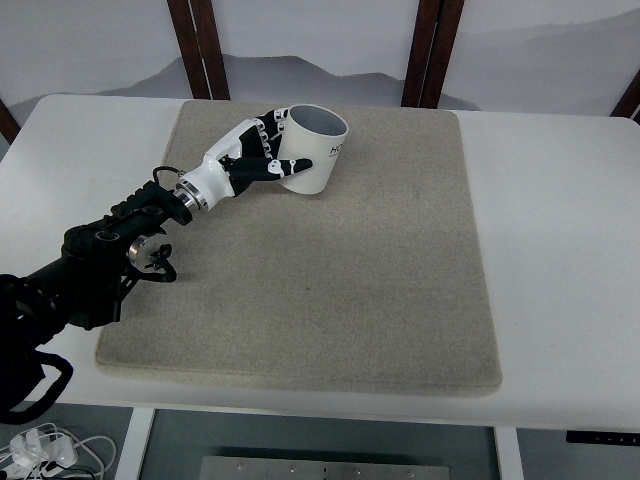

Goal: Flip white cup upright
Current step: 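Lower the upright cup onto the mat with the left hand, then open the left hand fingers and withdraw from the cup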

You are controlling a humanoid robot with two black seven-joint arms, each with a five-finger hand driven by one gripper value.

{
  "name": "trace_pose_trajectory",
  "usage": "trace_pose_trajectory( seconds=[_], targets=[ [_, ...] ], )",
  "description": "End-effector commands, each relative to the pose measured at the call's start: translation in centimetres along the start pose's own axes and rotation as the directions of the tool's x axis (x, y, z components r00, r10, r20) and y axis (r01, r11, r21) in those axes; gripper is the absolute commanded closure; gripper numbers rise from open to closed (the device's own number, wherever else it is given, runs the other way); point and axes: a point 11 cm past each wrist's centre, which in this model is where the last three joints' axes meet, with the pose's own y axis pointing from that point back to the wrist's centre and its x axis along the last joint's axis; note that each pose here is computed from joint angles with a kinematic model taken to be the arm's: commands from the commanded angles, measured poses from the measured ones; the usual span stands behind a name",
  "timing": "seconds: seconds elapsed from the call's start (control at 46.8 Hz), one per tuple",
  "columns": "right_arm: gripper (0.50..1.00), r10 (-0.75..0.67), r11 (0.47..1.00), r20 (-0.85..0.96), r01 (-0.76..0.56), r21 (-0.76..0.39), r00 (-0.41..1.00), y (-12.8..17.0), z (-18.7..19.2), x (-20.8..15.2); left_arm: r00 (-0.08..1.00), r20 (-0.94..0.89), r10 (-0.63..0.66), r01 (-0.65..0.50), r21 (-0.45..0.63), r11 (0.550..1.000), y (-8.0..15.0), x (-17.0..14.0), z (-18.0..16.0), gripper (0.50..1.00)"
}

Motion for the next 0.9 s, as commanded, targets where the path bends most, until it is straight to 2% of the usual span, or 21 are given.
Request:
trace_pose_trajectory(
  seconds=[0.0, 0.043, 0.107, 0.342, 0.384, 0.876],
  targets=[
    [0.548, 0.0, 1.0, 0.0, 0.0, 0.0, 1.0, 0.0, 0.0, 0.0, 1.0, 0.0, 0.002, -0.002, 0.002, 1.0, 0.08, 0.08, -0.05, 0.761],
    [0.548, 0.0, 1.0, -0.001, 0.0, 0.0, 1.0, 0.0, 0.0, 0.0, 1.0, 0.001, 0.001, -0.001, 0.0, 1.0, 0.04, 0.07, 0.02, 0.748],
    [0.548, 0.0, 1.0, 0.0, 0.0, 0.0, 1.0, 0.0, 0.0, 0.0, 1.0, -0.001, 0.0, 0.0, -0.001, 1.0, 0.0, 0.01, 0.02, 0.667],
    [0.548, 0.0, 1.0, 0.0, 0.0, 0.0, 1.0, 0.0, 0.0, 0.0, 1.0, 0.001, 0.001, -0.001, 0.0, 1.0, 0.0, 0.02, 0.0, 0.607],
    [0.548, 0.0, 1.0, -0.001, 0.0, 0.0, 1.0, 0.0, 0.0, 0.0, 1.0, 0.001, 0.001, -0.001, 0.0, 1.0, 0.0, 0.02, 0.0, 0.579],
    [0.548, 0.0, 1.0, 0.0, 0.0, 0.0, 1.0, 0.0, 0.0, 0.0, 1.0, 0.003, 0.003, -0.003, 0.001, 1.0, 0.11, 0.22, 0.07, 0.51]
  ],
)
